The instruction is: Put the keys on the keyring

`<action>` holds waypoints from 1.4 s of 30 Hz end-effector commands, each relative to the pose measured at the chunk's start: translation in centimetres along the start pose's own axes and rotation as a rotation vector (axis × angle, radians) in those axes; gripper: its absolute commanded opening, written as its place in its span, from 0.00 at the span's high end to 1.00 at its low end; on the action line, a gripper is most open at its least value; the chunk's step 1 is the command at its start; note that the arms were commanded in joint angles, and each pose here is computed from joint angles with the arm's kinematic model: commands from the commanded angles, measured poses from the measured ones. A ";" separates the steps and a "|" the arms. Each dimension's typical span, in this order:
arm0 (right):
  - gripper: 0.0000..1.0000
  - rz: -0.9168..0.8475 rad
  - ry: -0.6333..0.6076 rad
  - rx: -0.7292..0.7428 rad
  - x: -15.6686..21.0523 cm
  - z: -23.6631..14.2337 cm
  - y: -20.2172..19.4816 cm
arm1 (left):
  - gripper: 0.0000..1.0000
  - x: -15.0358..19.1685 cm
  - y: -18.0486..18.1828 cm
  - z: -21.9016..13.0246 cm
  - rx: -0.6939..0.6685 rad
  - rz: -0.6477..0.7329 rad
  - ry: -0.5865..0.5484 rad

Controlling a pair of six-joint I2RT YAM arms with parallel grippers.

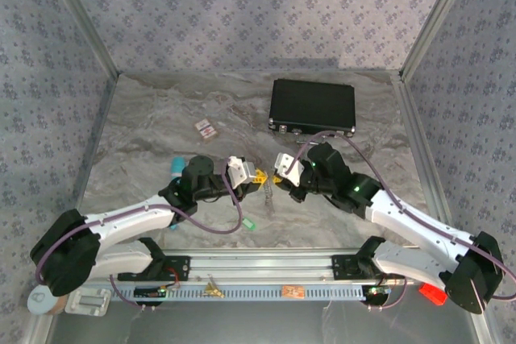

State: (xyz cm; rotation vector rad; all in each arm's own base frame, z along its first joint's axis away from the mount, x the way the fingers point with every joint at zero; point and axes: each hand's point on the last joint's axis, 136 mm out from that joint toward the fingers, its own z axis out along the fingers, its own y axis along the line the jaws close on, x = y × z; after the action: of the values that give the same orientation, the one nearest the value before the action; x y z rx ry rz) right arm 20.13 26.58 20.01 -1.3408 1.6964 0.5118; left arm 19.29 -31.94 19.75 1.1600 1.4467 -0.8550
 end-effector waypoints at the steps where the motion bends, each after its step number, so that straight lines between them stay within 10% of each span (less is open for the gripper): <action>1: 1.00 -0.048 -0.029 0.013 -2.3 -1.0 -0.8 | 0.75 -1.2 0.5 -0.3 -0.023 0.026 -0.015; 14: 1.00 -0.129 -0.007 -0.028 -4.9 0.9 -1.7 | 0.01 -4.1 3.1 -6.2 -0.303 0.073 -0.146; 28: 1.00 -0.059 -0.185 -0.044 -14.5 8.5 -2.1 | 0.00 -6.6 10.6 -18.4 -0.910 -0.171 -0.309; 42: 1.00 0.245 0.328 0.102 3.5 8.9 -4.6 | 0.00 -2.4 13.4 -18.6 -0.971 -0.384 -0.205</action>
State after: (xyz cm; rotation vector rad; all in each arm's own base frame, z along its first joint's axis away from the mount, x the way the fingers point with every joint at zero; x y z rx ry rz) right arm 28.73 33.19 14.49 -1.2237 2.0190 0.4430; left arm 26.47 -11.02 25.46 0.1019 1.6364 -0.3252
